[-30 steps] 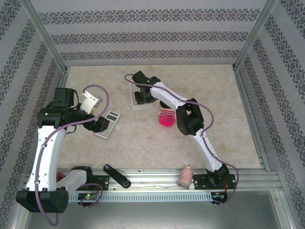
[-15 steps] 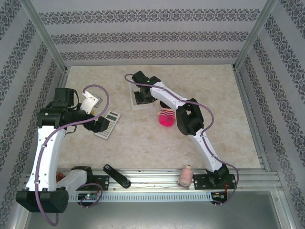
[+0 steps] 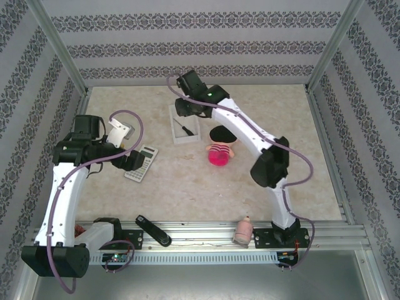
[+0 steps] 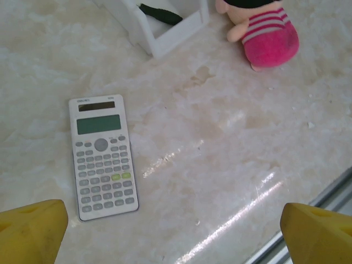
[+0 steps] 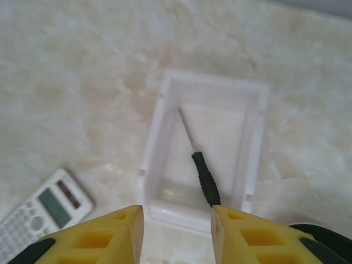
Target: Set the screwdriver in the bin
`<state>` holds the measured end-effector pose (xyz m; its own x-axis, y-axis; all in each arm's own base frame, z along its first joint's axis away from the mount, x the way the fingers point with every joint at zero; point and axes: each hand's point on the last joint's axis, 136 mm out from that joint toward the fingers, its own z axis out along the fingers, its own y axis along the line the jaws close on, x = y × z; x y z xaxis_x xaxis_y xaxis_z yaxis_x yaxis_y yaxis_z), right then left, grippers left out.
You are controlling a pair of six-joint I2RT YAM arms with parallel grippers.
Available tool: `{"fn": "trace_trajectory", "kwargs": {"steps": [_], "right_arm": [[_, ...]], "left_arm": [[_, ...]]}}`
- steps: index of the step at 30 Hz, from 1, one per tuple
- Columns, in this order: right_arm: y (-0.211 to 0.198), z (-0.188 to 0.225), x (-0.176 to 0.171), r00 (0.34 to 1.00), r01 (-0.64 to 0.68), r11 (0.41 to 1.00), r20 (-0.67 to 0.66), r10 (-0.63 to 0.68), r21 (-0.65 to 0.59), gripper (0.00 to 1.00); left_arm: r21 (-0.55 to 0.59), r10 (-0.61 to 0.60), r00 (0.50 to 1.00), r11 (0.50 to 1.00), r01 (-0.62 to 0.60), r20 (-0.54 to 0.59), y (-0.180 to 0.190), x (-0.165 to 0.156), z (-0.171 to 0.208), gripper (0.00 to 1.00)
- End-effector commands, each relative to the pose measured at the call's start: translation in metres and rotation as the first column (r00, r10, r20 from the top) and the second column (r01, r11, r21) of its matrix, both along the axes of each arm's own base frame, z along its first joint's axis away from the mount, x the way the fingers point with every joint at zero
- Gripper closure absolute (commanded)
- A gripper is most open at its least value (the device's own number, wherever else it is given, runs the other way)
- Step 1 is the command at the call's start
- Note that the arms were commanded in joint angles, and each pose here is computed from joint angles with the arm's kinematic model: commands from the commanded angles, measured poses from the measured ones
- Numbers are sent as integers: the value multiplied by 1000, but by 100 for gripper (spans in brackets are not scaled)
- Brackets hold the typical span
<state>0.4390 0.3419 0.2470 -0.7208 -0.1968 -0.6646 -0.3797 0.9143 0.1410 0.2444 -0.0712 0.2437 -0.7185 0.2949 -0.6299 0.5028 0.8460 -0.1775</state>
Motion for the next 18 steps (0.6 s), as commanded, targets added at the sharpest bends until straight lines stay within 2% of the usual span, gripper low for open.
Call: {"fn": "trace_trajectory", "kwargs": {"steps": [1, 6, 9, 13, 18], "right_arm": [[-14, 26, -16, 997, -11, 1000, 74, 12, -17, 61], [-45, 50, -45, 977, 8, 1000, 214, -14, 28, 54], [-77, 52, -58, 955, 70, 996, 283, -82, 54, 40], [-117, 45, -72, 942, 125, 989, 303, -142, 77, 31], [-152, 33, -89, 943, 152, 984, 286, -172, 90, 28]], "left_arm": [[-20, 49, 998, 999, -49, 41, 0, 19, 7, 1], [-6, 132, 990, 991, -132, 47, 10, 37, 1, 1], [-10, 172, 984, 985, -172, 33, 13, 43, -3, 1], [1, 208, 977, 978, -209, 39, 18, 46, -5, 1], [35, 263, 962, 963, -266, 68, 29, 48, -10, 1]]}}
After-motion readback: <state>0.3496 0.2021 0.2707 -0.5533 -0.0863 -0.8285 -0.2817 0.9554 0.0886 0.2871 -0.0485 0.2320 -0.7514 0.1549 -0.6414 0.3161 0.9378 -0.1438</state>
